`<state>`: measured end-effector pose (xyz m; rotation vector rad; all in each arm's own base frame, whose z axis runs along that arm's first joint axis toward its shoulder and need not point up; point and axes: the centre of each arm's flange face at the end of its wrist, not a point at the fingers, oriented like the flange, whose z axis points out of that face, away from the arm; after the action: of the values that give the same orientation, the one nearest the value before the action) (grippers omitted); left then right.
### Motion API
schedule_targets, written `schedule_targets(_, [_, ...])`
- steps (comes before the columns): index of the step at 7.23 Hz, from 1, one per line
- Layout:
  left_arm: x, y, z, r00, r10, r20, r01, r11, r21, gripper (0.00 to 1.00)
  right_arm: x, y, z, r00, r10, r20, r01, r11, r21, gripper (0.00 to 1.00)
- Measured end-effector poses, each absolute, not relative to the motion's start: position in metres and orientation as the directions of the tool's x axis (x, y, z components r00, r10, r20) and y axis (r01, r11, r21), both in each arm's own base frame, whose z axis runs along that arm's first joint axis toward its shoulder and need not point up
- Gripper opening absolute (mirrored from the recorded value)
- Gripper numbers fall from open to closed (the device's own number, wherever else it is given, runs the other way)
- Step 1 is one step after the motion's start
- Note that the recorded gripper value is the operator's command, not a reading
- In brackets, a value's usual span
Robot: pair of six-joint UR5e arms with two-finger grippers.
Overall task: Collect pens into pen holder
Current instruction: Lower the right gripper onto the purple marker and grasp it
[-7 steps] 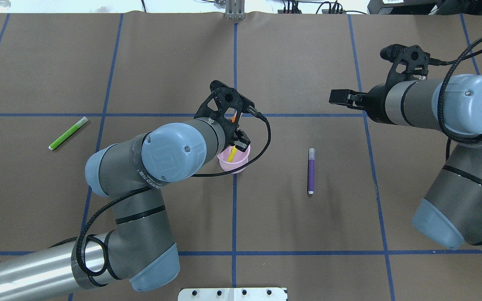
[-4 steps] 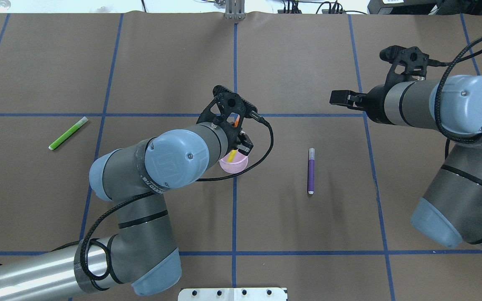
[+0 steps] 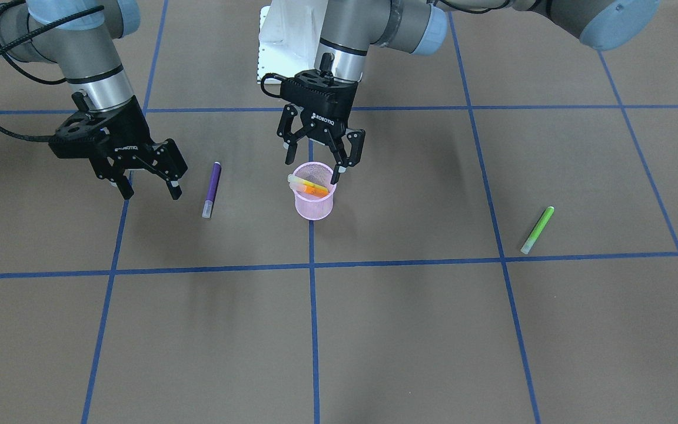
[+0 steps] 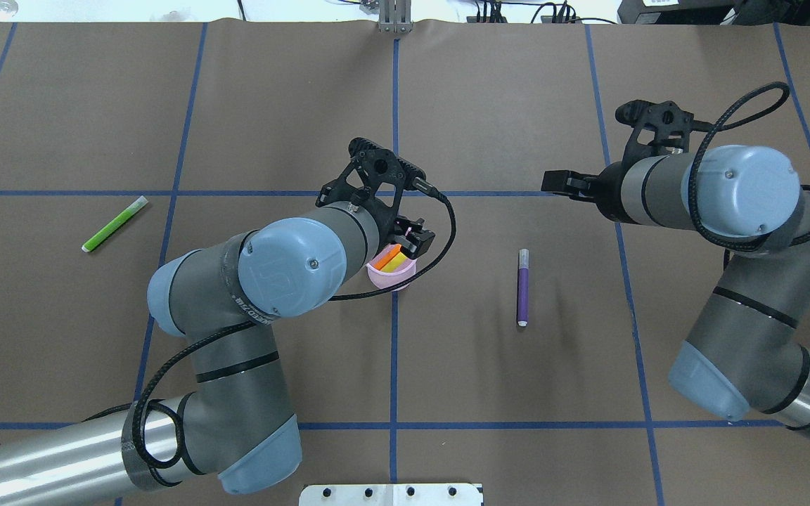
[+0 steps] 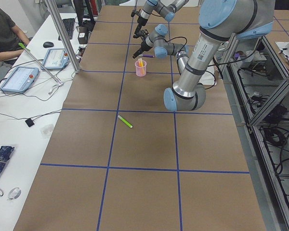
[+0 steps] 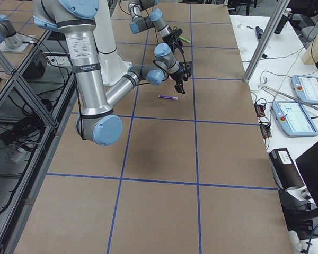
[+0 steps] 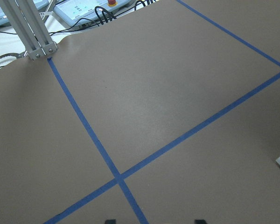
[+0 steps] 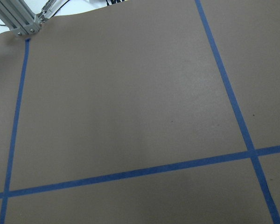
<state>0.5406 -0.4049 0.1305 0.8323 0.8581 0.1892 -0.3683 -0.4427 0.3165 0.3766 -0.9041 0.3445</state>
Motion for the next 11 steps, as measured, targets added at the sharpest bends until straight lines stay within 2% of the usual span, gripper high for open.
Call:
schedule_targets(1, [0.536, -0.413, 0.145, 0.645, 0.359, -0.674, 0.238, 0.744, 0.624, 1.0, -0.399, -0.438, 0.316, 0.596, 0.132, 0.792, -0.408, 0.899, 0.157, 0.98])
schedule_targets(3, [0.505, -0.45, 0.169, 0.624, 0.252, -0.74, 0.267, 0.821, 0.505, 1.0, -0.435, -0.432, 0.308, 0.641, 0.14, 0.755, -0.335, 0.936, 0.11, 0.89])
schedule_targets(7, [0.477, -0.479, 0.195, 0.667, 0.251, -0.702, 0.213, 0.838, 0.502, 0.99, -0.44, -0.474, 0.306, 0.715, 0.048, 0.698, -0.054, 0.998, -0.013, 0.88])
schedule_targets(9, [0.477, -0.48, 0.202, 0.678, 0.245, -0.692, 0.203, 0.843, 0.497, 0.99, -0.459, -0.487, 0.318, 0.725, 0.071, 0.685, -0.012, 0.996, -0.091, 0.76])
schedule_targets(11, [0.478, -0.48, 0.204, 0.681, 0.243, -0.691, 0.201, 0.845, 0.495, 0.99, -0.473, -0.492, 0.326, 0.725, 0.091, 0.683, 0.02, 0.988, -0.153, 0.74])
